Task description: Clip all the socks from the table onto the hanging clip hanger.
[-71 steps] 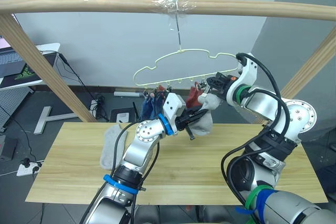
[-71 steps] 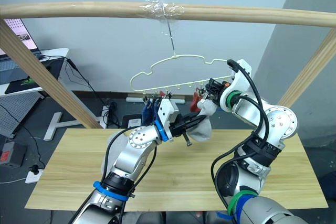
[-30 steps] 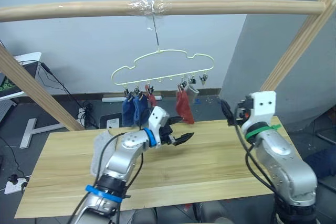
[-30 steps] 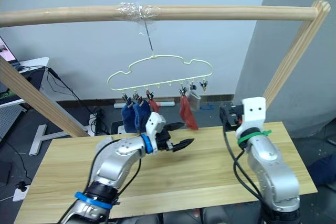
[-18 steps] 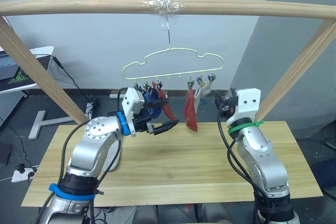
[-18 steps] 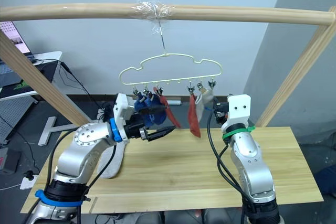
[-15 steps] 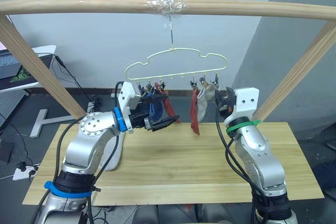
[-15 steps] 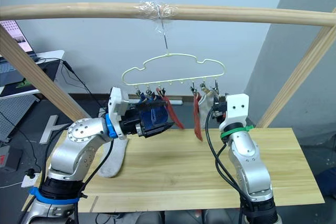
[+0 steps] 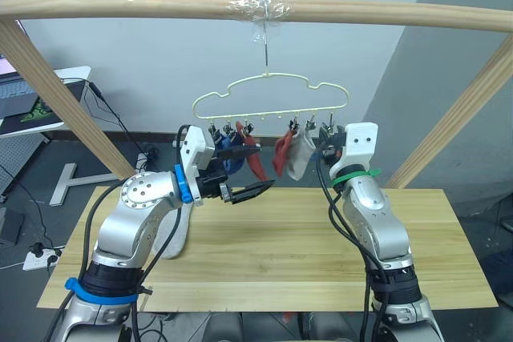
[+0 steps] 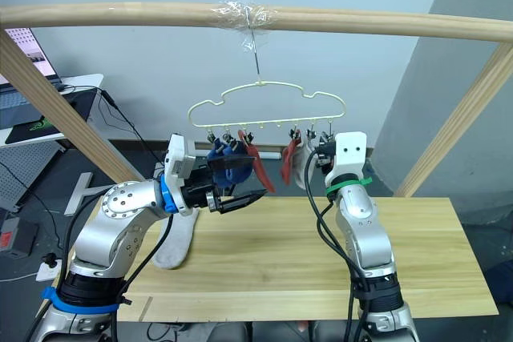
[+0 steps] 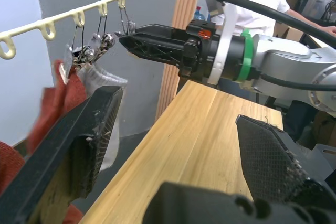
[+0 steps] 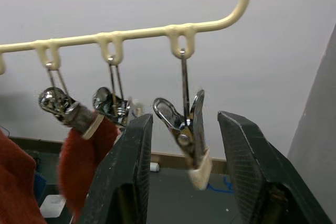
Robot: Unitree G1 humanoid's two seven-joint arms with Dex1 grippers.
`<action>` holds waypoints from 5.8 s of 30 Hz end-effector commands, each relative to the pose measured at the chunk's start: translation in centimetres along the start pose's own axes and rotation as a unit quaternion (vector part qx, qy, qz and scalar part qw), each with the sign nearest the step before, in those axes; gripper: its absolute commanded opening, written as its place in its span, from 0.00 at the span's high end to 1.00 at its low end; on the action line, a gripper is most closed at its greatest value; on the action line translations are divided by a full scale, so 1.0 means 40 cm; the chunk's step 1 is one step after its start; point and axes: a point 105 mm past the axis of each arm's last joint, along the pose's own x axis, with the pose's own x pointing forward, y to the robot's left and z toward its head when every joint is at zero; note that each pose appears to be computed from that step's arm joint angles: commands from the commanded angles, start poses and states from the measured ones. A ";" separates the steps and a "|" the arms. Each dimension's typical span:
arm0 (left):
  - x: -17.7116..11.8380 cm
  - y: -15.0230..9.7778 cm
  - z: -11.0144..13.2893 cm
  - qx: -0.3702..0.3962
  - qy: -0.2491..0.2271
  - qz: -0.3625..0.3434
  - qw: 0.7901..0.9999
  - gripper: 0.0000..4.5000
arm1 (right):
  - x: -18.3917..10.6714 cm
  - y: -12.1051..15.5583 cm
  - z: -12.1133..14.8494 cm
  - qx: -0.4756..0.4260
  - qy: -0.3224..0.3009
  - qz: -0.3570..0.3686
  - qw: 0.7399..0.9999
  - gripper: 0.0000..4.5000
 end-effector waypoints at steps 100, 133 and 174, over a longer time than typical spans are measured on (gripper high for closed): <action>-0.361 0.135 -0.566 -0.271 0.316 0.445 0.793 0.00 | -0.045 -0.001 0.059 -0.062 0.071 0.142 0.985 1.00; 0.167 -0.113 -0.067 -0.014 -0.035 -0.008 0.999 0.99 | -0.036 -0.123 0.110 0.203 0.205 0.084 0.954 1.00; 0.340 -0.062 0.002 0.072 -0.069 0.045 0.994 1.00 | -0.052 -0.103 0.178 0.286 0.204 0.149 0.924 0.21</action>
